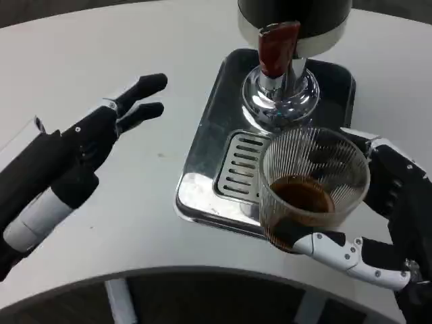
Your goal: Grasp the cup under the faucet to collect the drink, then remove the cup.
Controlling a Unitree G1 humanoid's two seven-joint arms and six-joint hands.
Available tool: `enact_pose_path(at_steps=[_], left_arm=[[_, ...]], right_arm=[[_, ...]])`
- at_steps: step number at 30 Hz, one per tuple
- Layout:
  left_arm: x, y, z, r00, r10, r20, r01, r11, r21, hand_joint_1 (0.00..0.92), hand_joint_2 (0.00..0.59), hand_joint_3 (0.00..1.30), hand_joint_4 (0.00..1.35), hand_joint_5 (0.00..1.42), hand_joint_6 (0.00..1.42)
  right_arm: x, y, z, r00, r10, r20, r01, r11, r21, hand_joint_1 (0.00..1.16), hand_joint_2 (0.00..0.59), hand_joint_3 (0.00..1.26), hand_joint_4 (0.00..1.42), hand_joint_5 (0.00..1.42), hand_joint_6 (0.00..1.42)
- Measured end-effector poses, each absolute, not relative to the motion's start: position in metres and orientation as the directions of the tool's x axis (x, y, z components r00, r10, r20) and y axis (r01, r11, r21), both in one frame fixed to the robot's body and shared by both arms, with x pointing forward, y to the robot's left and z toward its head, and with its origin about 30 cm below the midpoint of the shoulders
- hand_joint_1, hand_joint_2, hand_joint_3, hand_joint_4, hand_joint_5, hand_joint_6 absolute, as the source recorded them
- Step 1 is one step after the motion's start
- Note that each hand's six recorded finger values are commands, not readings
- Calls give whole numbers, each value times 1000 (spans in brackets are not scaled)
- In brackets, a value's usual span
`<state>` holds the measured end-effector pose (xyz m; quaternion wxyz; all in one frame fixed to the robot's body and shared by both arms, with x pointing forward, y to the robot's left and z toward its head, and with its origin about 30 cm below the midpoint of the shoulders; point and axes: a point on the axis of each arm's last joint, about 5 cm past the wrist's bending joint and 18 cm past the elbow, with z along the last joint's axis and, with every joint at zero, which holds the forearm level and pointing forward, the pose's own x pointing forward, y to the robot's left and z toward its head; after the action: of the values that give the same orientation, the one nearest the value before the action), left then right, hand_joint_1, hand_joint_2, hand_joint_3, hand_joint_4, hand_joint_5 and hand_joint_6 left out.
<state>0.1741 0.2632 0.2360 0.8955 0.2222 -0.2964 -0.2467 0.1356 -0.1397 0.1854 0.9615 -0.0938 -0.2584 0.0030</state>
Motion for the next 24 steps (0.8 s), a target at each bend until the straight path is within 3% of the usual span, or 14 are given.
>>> enact_pose_path(at_steps=[18, 24], left_arm=[[138, 268, 231, 708, -607, 361, 221, 676, 703, 0, 44, 82, 0, 18, 0], [125, 268, 230, 708, -626, 326, 174, 603, 779, 0, 45, 79, 0, 13, 0]], right_arm=[[110, -166, 201, 878, 142, 458, -22, 966, -256, 974, 153, 596, 710, 773, 627], [108, -170, 202, 880, 180, 439, -61, 961, -271, 971, 153, 596, 711, 781, 627]])
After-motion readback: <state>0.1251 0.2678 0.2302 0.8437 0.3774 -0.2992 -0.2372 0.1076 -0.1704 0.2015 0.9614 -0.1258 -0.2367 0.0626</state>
